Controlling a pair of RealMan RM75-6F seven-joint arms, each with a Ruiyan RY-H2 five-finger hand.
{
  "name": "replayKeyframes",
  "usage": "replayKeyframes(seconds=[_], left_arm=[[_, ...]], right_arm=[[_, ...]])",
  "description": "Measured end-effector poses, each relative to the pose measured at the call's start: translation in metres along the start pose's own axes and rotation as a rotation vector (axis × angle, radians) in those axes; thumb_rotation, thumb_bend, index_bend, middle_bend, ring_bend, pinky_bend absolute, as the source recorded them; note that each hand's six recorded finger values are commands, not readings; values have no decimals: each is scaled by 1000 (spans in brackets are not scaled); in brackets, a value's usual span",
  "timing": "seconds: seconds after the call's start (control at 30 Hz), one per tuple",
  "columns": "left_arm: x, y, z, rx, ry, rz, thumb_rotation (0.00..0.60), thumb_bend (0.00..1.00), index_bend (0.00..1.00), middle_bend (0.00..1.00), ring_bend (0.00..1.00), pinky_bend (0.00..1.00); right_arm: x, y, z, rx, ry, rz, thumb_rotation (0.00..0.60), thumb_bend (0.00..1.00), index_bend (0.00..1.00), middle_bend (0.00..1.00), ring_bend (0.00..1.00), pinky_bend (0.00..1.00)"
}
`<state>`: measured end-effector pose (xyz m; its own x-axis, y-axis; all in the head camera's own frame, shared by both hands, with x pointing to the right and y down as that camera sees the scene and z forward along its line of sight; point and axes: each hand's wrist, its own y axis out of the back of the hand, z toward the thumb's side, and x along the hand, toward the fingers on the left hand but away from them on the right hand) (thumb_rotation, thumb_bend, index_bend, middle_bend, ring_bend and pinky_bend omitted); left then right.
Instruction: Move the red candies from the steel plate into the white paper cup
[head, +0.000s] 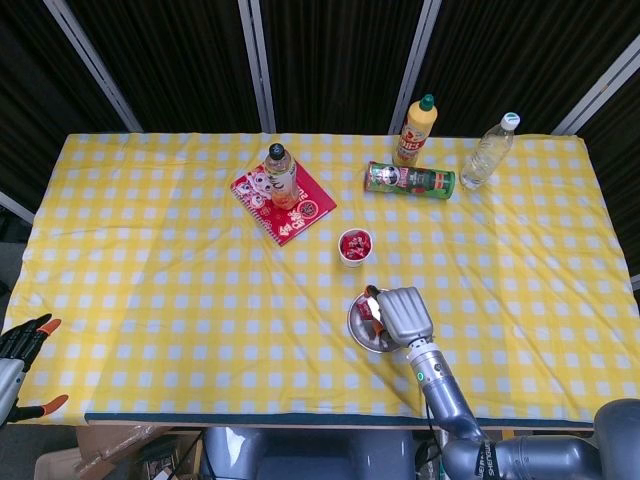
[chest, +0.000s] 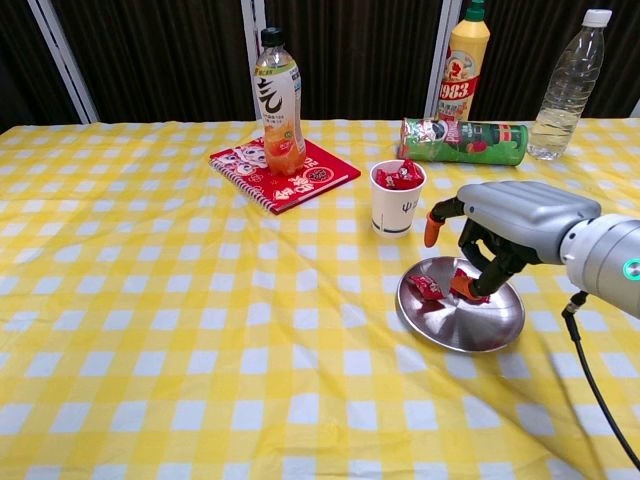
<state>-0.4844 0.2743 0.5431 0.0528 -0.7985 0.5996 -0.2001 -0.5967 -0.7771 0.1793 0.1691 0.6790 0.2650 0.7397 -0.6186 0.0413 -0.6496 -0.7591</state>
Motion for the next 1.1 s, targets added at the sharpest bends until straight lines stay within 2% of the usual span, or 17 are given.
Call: replayKeyframes(seconds=[0.43,1.1], left_arm=[[1,0,-1,-2,3,-4,600,71,0,0,0,0],[1,-1,-1,-2,3,-7,600,72,0,0,0,0]], right_arm=[[-12,-20,-21,17,-59,39,600,404,386,789,831,989],[-19,-36,-35,45,-93,56,600,409,584,789,831,989]])
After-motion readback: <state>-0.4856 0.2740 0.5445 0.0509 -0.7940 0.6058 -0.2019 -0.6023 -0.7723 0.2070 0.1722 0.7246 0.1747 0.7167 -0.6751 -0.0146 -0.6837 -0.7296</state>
